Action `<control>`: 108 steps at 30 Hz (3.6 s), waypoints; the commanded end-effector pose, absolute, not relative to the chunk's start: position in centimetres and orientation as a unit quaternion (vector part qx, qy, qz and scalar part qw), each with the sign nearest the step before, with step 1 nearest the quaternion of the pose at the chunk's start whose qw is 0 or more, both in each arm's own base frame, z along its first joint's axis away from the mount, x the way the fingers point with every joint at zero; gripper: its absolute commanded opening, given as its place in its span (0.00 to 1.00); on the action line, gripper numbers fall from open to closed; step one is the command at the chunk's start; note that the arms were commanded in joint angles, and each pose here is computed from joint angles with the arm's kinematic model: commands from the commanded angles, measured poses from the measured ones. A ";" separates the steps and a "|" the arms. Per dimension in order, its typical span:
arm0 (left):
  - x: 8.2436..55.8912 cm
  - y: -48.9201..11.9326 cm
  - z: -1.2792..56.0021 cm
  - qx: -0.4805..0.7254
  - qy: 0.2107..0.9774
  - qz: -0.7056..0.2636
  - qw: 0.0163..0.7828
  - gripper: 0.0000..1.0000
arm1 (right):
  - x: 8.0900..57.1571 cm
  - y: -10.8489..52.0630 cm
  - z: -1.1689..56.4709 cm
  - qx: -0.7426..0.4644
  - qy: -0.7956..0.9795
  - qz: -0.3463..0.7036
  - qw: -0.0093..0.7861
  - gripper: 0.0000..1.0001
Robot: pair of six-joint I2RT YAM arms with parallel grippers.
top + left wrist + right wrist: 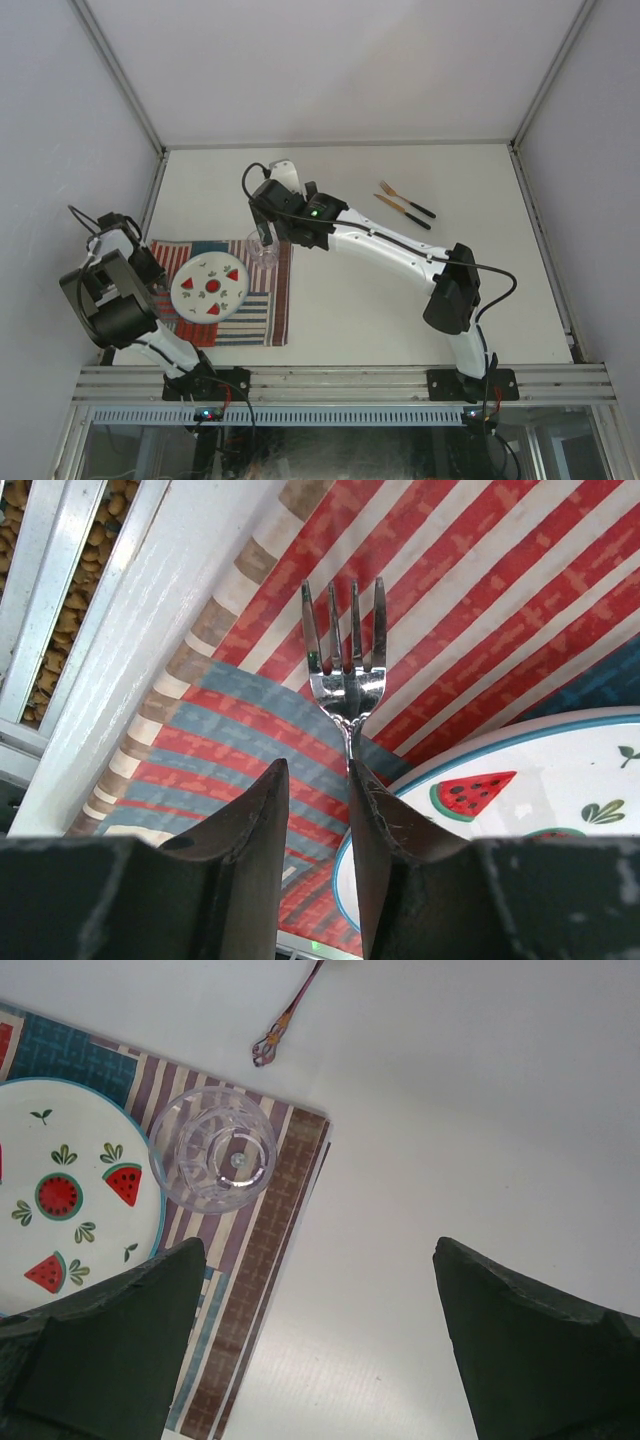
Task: Set the dinner table for one person
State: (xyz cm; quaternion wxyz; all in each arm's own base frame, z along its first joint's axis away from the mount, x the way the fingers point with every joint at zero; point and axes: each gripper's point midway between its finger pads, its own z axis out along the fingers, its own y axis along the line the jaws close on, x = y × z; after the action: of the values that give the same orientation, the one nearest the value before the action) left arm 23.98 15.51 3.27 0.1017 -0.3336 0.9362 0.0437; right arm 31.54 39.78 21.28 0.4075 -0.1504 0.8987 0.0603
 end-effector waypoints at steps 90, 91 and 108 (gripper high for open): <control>24.1 18.2 2.3 0.011 0.999 0.042 0.031 0.00 | 31.0 38.4 22.5 -0.078 0.881 0.054 0.464 0.95; 24.2 18.3 2.4 0.010 0.998 0.044 0.034 0.00 | 31.0 38.4 22.6 -0.077 0.881 0.054 0.464 0.95; 25.1 17.8 5.2 -0.011 0.995 0.049 0.088 0.76 | 31.6 37.2 23.5 -0.042 0.874 0.036 0.482 1.00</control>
State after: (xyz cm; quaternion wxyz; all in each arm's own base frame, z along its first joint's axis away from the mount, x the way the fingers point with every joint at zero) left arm 24.86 18.30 3.55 0.0574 0.0008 0.9969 0.0545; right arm 31.15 38.17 19.83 0.4490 -0.0875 0.8890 0.0194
